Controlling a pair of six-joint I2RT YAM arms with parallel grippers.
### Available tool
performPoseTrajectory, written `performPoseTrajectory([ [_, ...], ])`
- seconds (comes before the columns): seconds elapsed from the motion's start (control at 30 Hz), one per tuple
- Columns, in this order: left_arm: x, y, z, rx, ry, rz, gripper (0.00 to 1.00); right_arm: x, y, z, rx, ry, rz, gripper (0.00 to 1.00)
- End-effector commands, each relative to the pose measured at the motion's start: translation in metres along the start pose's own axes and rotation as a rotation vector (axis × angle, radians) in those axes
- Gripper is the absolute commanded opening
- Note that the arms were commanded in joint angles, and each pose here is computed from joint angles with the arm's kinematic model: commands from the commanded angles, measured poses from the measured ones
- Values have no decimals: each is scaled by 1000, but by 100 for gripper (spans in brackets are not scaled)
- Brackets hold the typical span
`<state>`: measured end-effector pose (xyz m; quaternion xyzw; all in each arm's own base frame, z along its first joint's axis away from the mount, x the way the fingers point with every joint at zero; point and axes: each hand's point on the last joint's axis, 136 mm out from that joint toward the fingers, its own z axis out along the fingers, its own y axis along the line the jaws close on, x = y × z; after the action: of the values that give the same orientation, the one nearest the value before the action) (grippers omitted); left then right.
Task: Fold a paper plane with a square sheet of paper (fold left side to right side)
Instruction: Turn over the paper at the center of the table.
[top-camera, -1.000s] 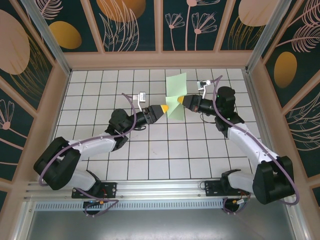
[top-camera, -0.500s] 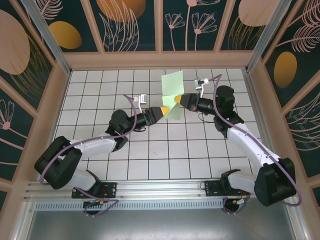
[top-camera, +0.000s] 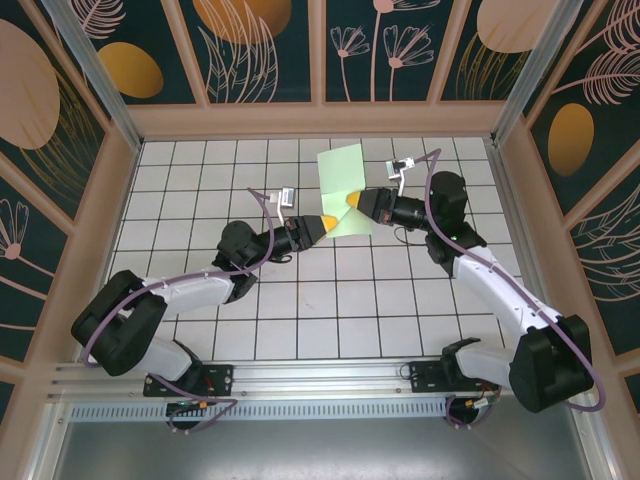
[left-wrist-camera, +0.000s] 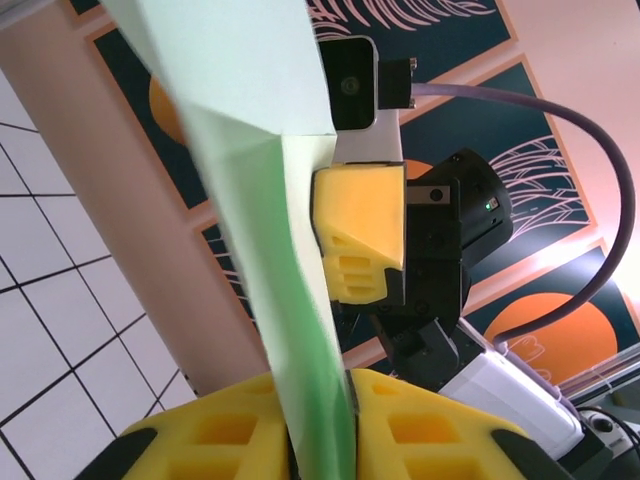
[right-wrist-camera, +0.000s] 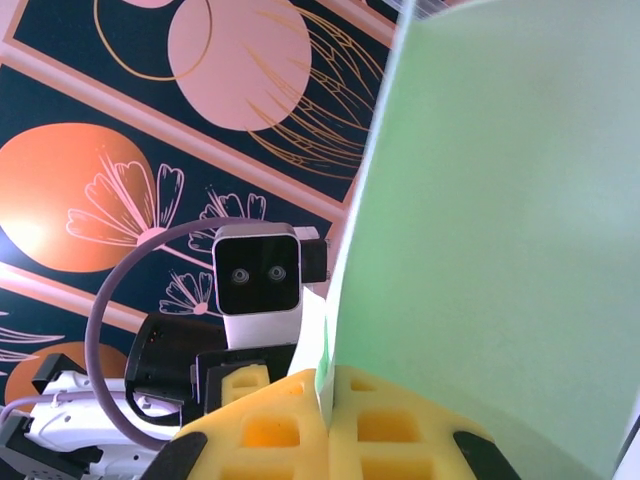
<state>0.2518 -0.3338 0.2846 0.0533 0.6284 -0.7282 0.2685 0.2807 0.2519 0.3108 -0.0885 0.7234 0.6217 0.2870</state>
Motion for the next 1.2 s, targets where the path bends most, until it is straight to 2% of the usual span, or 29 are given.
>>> performPoseTrajectory([
  [0.0,-4,-5,-2,-18,-8,58,17,-9,16,-4,10,-21,-67,12],
  [0.17,-9,19,-9,-213,-19,124,12,-15,-11,-21,201,-55,-87,32],
  [0.3,-16,49,-31,-502,-23,209,9,-22,-51,-50,454,-113,-83,42],
  [0.47,-22,92,-86,-995,5,312,8,-24,-101,-93,780,-188,-64,47],
  [0.57,-21,109,-122,-1275,51,357,6,-19,-118,-109,859,-215,-51,48],
  [0.67,-15,117,-140,-1445,99,386,5,-16,-126,-116,878,-237,-35,48],
  [0.8,-6,127,-150,-1596,163,416,4,-15,-134,-122,899,-253,-23,49],
  [0.93,6,143,-143,-1698,252,450,3,-15,-137,-124,902,-259,-17,49],
  [1.17,35,183,-102,-1717,398,468,3,-13,-139,-127,896,-270,-4,50],
])
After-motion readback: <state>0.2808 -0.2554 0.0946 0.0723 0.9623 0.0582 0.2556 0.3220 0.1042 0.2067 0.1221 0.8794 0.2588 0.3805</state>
